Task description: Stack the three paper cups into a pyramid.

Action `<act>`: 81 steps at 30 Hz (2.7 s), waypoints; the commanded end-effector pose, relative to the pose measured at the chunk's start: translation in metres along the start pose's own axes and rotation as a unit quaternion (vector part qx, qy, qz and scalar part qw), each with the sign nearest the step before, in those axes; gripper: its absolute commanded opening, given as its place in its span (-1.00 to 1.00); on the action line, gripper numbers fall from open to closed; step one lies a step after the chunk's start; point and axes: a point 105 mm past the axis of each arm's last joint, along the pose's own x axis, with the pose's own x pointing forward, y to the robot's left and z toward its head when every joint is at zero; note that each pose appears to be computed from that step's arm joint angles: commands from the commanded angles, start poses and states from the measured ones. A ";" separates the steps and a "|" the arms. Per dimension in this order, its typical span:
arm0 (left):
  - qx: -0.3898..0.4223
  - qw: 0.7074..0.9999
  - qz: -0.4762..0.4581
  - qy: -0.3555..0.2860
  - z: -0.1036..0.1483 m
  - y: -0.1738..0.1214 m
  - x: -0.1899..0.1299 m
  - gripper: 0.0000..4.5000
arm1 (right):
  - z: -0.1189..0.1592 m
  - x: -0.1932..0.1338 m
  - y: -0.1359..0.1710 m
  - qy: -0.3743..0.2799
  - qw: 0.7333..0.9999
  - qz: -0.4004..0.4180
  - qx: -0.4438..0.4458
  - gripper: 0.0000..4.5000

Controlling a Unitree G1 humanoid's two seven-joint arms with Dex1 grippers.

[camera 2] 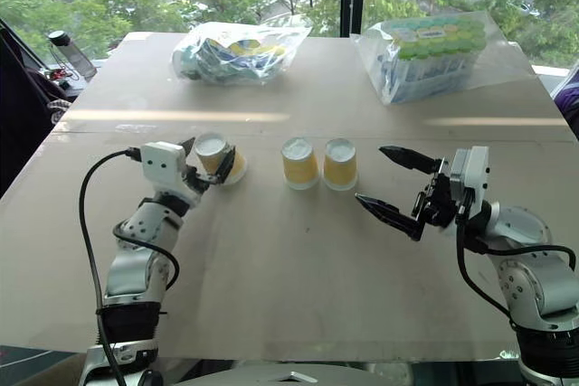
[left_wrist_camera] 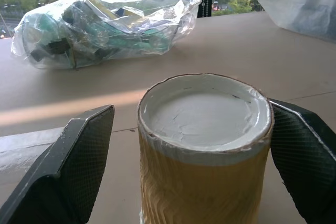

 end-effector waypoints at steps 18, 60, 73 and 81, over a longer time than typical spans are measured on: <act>-0.006 0.989 -0.122 -0.087 0.063 -0.025 0.028 0.15 | 0.013 -0.013 -0.001 -0.027 0.999 -0.032 -0.023 1.00; 0.004 0.863 -0.506 -0.011 0.109 -0.132 0.073 0.15 | 0.005 -0.040 0.010 -0.044 0.990 -0.133 -0.026 1.00; 0.010 0.868 -0.496 -0.010 0.108 -0.129 0.073 0.15 | 0.011 -0.036 0.007 -0.063 0.989 -0.130 -0.026 1.00; 0.014 0.873 -0.487 -0.009 0.104 -0.126 0.073 0.96 | 0.011 -0.035 0.006 -0.062 0.989 -0.128 -0.027 1.00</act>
